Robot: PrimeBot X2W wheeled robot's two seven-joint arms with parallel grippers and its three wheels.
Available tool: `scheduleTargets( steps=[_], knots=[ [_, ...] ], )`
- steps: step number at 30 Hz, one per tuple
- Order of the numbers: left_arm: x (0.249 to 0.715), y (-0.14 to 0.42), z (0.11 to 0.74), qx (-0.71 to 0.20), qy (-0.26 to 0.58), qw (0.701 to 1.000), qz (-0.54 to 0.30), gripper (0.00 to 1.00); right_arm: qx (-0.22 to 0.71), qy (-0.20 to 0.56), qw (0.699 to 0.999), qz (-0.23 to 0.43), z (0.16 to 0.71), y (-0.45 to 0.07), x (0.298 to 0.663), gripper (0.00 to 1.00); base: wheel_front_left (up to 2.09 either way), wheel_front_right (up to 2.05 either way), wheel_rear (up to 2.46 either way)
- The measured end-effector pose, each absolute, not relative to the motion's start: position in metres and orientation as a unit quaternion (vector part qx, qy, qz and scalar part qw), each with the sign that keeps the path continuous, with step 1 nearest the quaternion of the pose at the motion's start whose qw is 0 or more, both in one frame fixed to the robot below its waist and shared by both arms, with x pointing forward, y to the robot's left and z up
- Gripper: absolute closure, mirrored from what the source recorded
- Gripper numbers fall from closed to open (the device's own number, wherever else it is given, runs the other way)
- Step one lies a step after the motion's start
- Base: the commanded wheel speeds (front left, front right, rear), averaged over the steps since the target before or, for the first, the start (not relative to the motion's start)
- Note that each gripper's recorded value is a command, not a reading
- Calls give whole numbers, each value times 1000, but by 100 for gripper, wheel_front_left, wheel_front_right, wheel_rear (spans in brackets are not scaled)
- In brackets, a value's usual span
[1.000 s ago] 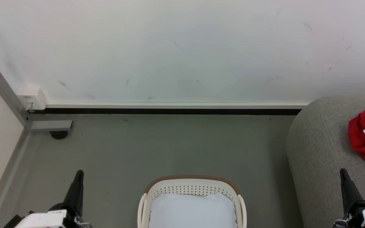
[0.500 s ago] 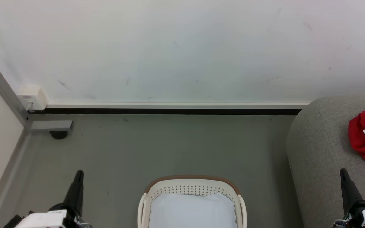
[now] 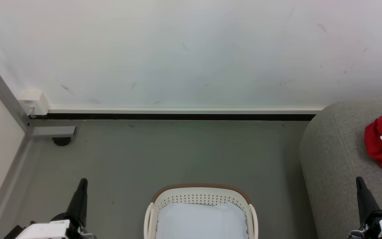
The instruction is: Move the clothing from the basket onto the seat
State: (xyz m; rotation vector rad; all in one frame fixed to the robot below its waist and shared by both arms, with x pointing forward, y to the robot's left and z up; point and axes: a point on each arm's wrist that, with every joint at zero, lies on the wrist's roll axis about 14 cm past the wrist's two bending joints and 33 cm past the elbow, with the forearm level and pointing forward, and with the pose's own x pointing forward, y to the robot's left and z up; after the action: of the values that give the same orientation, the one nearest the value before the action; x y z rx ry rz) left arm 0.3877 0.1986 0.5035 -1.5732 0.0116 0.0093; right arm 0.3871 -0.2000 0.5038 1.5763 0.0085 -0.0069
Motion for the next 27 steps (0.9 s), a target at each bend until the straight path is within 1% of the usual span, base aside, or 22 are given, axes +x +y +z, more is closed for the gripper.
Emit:
scheduleTargets(
  steps=[27],
  knots=[
    [388,199,504,-708,5,706,4,100,709,3,705,-3,504,-200,387,100,0,0,0]
  ],
)
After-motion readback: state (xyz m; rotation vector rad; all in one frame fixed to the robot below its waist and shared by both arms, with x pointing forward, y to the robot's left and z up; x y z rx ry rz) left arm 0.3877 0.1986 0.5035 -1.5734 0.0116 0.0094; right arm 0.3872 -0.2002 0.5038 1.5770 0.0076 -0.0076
